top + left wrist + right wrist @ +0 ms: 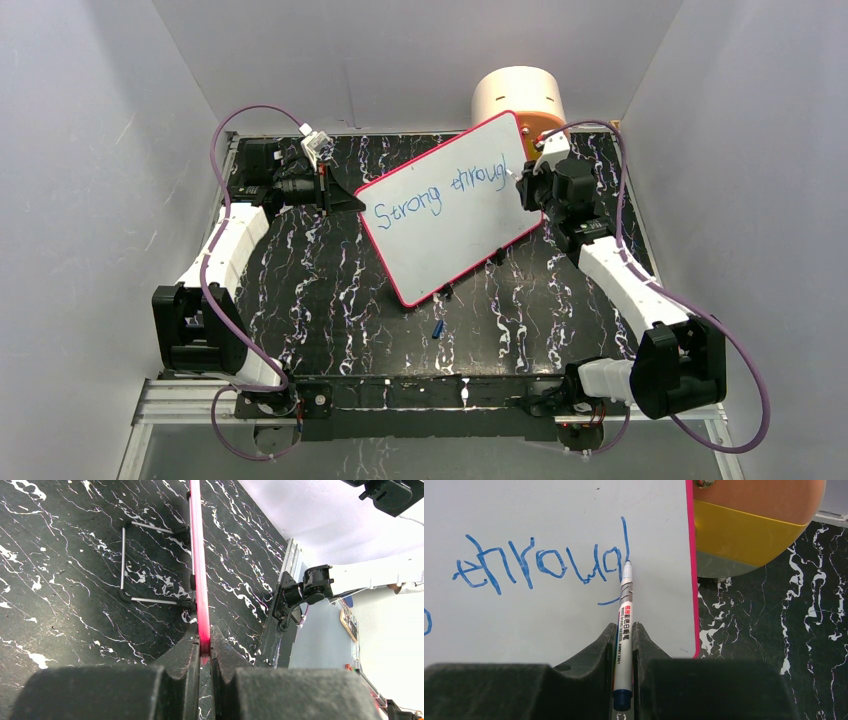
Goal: Write a sentence on the whiteboard
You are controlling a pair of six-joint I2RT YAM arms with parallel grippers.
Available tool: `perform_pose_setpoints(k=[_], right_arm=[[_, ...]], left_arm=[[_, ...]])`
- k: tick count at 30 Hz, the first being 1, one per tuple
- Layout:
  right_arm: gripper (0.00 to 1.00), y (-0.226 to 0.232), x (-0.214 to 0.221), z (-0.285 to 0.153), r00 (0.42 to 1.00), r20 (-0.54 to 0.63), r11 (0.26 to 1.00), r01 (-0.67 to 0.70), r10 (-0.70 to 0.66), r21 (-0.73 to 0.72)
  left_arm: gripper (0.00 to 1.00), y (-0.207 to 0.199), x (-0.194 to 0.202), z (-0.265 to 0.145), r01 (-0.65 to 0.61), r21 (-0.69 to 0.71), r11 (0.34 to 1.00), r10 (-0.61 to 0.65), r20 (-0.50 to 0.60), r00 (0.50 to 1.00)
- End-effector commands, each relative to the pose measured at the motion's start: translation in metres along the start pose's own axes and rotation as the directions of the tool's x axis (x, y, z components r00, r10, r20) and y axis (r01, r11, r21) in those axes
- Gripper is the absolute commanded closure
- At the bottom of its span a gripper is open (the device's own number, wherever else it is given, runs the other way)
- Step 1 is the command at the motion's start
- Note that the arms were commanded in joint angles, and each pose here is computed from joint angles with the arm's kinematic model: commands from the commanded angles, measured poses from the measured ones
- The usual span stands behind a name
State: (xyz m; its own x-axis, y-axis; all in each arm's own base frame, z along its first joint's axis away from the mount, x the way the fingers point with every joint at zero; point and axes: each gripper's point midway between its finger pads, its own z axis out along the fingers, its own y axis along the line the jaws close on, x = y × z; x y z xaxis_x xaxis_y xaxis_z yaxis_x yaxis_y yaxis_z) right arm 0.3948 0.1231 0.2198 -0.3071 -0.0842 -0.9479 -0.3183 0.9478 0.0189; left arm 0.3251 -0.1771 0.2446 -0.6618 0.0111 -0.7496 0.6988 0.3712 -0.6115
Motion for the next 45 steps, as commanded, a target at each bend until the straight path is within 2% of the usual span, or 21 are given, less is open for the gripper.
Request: perform_pose_setpoints(k=[1, 15, 45], right_arm=[[1.00, -0.001, -0.048, 0.002, 0.991, 0.131, 1.000, -0.003, 0.002, 0.005], [1.00, -0.011, -0.052, 0.006, 0.991, 0.135, 0.998, 0.001, -0.009, 0.057], [1.00, -0.013, -0.004, -0.005, 1.000, 0.008, 0.998, -0.012, 0.011, 0.065]], left_arm=[[1.00, -0.027, -0.007, -0.007, -0.056, 0.054, 0.997, 0.055, 0.015, 0.998], [1.00, -0.026, -0.007, -0.007, -0.055, 0.049, 0.997, 0.054, 0.015, 0.998], [1.00, -0.024, -0.007, -0.007, -0.056, 0.034, 0.998, 0.055, 0.016, 0.998]])
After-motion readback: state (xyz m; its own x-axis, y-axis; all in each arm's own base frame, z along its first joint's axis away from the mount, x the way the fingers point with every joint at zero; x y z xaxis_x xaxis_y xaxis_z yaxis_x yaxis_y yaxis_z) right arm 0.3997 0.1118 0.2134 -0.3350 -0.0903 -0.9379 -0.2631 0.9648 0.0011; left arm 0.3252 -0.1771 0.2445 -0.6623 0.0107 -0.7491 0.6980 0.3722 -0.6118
